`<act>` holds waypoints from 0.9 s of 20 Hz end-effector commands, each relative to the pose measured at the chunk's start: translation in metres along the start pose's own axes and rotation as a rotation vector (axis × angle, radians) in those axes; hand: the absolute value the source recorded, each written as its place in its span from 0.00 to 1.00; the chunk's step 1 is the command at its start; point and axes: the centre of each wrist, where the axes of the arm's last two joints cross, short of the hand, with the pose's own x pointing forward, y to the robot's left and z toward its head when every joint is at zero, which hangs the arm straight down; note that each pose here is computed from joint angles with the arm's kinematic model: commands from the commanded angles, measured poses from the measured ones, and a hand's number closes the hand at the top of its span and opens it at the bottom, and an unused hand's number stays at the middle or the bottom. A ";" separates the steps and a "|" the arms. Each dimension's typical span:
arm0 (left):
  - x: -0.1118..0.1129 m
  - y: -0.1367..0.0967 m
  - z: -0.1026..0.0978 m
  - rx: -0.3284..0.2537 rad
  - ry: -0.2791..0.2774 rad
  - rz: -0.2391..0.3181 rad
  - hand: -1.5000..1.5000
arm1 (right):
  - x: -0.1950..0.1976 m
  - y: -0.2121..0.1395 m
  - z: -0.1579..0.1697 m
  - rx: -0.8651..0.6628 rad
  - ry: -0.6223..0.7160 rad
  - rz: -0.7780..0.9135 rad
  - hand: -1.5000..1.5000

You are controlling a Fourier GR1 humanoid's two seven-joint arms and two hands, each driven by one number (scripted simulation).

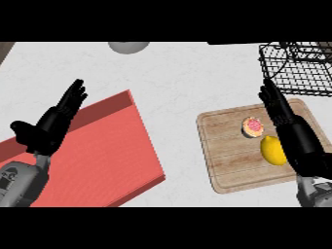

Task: Pick the lemon from the cutting board and place it in the tiered basket

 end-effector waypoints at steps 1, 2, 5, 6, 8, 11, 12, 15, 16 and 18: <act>0.014 0.002 -0.007 0.038 -0.013 -0.067 0.50 | -0.003 -0.031 0.016 -0.062 -0.110 -0.081 1.00; 0.010 0.012 0.000 0.115 -0.019 -0.122 0.50 | 0.003 -0.031 0.028 -0.044 -0.160 -0.144 1.00; 0.005 0.047 0.008 0.263 0.029 -0.242 0.50 | 0.003 -0.048 0.026 -0.077 -0.360 -0.341 1.00; 0.005 0.061 0.011 0.316 0.054 -0.287 0.50 | 0.004 -0.049 0.031 -0.059 -0.417 -0.404 1.00; -0.003 0.057 0.017 0.294 0.087 -0.248 0.50 | -0.049 -0.103 0.072 -0.458 0.059 0.025 1.00; -0.009 0.030 0.017 0.290 0.104 -0.259 0.50 | -0.081 -0.116 0.103 -0.645 -0.022 -0.245 0.00; -0.010 0.031 0.020 0.300 0.107 -0.257 0.50 | -0.082 -0.116 0.119 -0.661 -0.051 -0.254 0.00; -0.004 0.026 0.015 0.282 0.099 -0.263 0.50 | -0.075 -0.163 0.152 -0.585 -0.115 -0.205 0.00; 0.010 0.012 0.022 0.280 0.084 -0.267 0.50 | -0.085 -0.168 0.160 -0.570 -0.104 -0.190 0.00; 0.004 0.029 0.018 0.292 0.090 -0.255 0.50 | -0.057 -0.194 0.169 -0.436 -0.065 -0.067 0.00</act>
